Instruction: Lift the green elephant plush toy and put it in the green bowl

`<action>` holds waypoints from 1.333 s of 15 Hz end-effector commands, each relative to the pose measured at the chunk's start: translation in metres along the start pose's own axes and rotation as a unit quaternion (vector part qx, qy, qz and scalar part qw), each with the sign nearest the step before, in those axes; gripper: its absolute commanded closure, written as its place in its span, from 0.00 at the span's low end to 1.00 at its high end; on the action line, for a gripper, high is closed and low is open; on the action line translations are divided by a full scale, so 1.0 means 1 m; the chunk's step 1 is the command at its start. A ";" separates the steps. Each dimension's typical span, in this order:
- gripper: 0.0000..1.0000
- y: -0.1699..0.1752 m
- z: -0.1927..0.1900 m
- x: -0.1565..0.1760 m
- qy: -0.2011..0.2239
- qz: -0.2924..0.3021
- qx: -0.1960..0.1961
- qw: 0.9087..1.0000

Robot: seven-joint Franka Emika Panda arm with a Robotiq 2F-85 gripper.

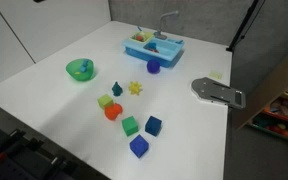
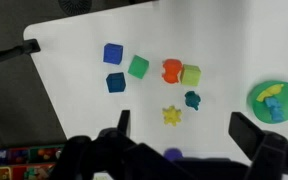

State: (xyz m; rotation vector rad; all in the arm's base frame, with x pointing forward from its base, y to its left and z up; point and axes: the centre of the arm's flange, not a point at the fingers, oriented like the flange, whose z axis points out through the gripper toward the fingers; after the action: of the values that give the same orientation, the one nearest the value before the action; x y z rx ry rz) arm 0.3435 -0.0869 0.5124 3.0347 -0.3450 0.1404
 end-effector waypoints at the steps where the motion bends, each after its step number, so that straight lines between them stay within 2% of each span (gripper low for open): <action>1: 0.00 0.000 0.000 0.000 0.000 0.000 0.000 1.000; 12: 0.00 -0.015 -0.009 0.029 -0.007 -0.012 0.004 1.000; 20: 0.00 -0.039 0.009 0.081 -0.030 -0.041 0.004 0.999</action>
State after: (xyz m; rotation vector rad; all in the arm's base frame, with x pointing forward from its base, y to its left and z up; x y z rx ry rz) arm 0.3982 -0.0686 0.5079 3.0457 -0.2393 0.0715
